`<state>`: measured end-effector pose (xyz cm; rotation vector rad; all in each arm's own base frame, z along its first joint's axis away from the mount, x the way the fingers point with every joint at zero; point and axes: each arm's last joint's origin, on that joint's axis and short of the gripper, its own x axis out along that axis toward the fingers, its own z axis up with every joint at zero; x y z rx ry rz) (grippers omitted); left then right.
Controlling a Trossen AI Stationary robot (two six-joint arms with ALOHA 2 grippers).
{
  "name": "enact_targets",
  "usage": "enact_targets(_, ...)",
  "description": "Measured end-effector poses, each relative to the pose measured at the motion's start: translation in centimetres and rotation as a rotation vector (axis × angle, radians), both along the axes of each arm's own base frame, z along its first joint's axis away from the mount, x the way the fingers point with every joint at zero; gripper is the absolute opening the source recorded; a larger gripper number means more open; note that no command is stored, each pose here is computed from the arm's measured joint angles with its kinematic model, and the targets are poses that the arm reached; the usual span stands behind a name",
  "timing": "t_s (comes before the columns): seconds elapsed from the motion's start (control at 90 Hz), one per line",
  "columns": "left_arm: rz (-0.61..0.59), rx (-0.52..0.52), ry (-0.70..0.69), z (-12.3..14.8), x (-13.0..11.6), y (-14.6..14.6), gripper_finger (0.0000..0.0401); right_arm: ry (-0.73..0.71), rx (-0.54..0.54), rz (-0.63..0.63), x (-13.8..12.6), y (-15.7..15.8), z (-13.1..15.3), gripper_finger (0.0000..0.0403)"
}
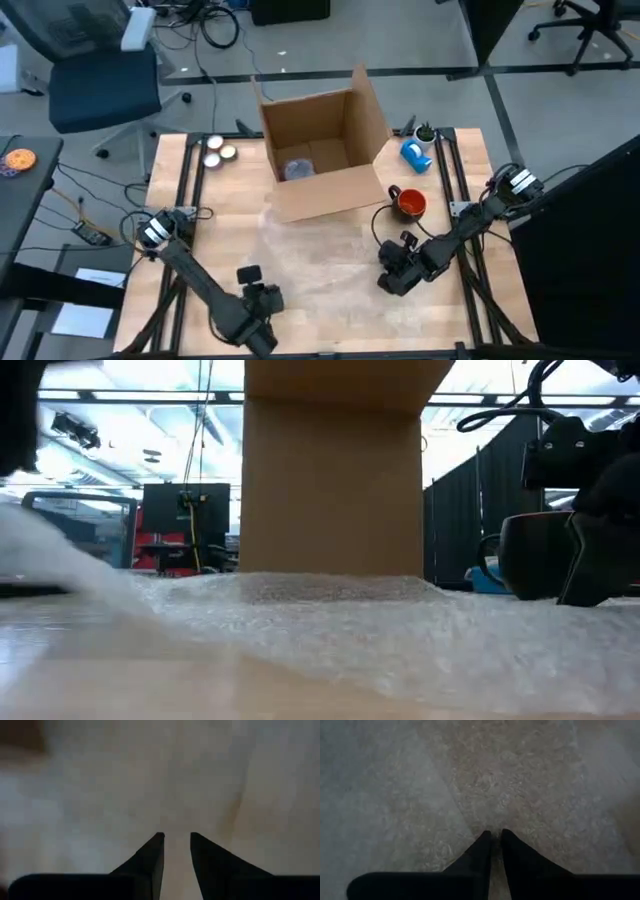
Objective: Wrap mug
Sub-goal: Wrap the black mug with the bubble wrap
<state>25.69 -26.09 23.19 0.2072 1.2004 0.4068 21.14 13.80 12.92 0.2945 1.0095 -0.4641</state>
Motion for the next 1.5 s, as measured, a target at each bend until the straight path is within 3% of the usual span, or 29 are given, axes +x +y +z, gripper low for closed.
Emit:
enact_targets(0.178,-0.003,0.063,-0.094,1.2,-0.3,0.1,0.0078,0.009,-0.031,0.027,0.3,0.2,1.7,0.001)
enact_targets(0.356,0.02,0.059,-0.104,-0.5,0.3,1.9,0.0073,0.018,-0.081,0.055,1.1,0.7,3.7,0.0001)
enact_targets(0.533,-0.114,-0.117,-0.12,-5.2,3.1,3.9,0.0041,0.033,-0.145,0.048,1.6,1.0,6.2,0.0)
enact_targets(0.644,-0.21,-0.234,-0.151,-7.8,5.0,5.9,0.0022,0.085,-0.24,0.02,1.4,0.7,8.5,0.0001)
enact_targets(0.767,-0.231,-0.336,-0.232,-9.2,6.8,8.3,0.001,0.179,-0.352,-0.016,1.1,-0.4,11.1,0.0003)
enact_targets(0.878,-0.286,-0.418,-0.275,-9.8,7.5,9.4,0.0005,0.284,-0.385,-0.055,1.1,-1.9,13.2,0.0009)
enact_targets(1.033,-0.314,-0.434,-0.332,-10.7,7.2,9.7,0.0005,0.425,-0.302,-0.038,1.3,-4.5,15.2,0.0032)
enact_targets(1.178,-0.32,-0.443,-0.366,-11.2,6.8,9.9,0.0005,0.454,-0.185,0.012,1.4,-7.1,16.3,0.007)
enact_targets(1.5,-0.327,-0.451,-0.358,-11.4,6.6,9.9,0.0005,0.309,0.103,0.032,0.5,-13.3,17.5,0.0153)
